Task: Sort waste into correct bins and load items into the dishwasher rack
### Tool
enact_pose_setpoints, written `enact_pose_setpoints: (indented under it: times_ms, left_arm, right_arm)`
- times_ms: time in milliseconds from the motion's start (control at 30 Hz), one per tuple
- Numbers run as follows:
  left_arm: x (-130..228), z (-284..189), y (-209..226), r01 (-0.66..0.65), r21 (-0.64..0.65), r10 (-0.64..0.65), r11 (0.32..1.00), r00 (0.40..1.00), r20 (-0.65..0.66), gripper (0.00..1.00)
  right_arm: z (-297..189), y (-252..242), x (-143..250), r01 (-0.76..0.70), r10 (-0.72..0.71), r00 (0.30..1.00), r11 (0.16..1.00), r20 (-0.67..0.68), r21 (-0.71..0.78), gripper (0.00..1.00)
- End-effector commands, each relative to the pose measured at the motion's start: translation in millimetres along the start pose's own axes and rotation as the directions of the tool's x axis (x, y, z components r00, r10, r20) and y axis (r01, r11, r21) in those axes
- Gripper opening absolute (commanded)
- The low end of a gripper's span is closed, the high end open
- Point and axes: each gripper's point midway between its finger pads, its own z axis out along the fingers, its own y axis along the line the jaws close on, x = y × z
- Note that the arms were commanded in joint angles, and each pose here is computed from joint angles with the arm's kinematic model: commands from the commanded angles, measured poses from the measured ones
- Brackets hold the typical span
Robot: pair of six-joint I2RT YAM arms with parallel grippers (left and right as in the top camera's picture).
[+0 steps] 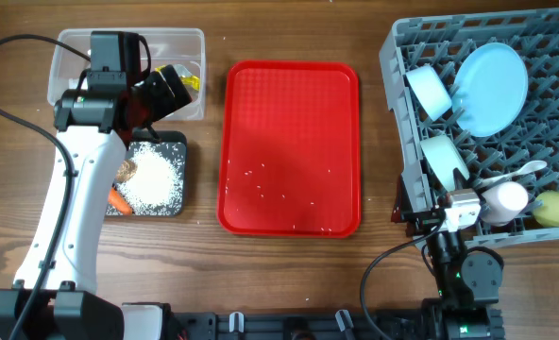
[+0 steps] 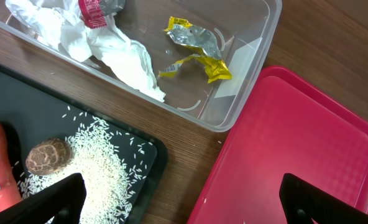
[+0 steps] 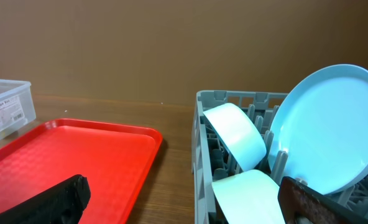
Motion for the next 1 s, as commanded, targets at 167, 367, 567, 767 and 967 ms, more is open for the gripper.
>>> enact_pose_setpoints:
  times_ms: [167, 367, 567, 767, 967]
  left_arm:
    - [-4.3, -2.8, 2.5, -0.001, -0.017, 0.001, 1.000, 1.000, 0.020, 1.00]
    - [-41.4, -38.5, -18.8, -0.009, 0.124, -0.024, 0.992, 0.966, 0.259, 1.00]
    - [-15.6, -72.9, -8.9, -0.141, 0.226, 0.020, 0.964, 0.884, 0.466, 1.00]
    - [36.3, -93.2, 17.4, -0.195, 0.326, -0.058, 0.925, 0.775, 0.629, 1.00]
    - [65.7, -94.5, 42.9, -0.194, 0.333, -0.093, 0.923, 0.728, 0.680, 1.00]
  right_arm:
    - [-0.8, -0.2, -3.5, 0.022, -0.022, 1.000, 1.000, 0.016, 0.003, 1.00]
    - [-0.8, -0.2, -3.5, 0.022, -0.022, 1.000, 1.000, 0.016, 0.003, 1.00]
    - [-0.8, -0.2, -3.5, 0.021, -0.021, 1.000, 1.000, 0.016, 0.003, 1.00]
    - [-0.8, -0.2, -3.5, 0.021, -0.021, 1.000, 1.000, 0.016, 0.003, 1.00]
    - [-0.8, -0.2, -3.5, 0.021, -0.021, 1.000, 1.000, 0.016, 0.003, 1.00]
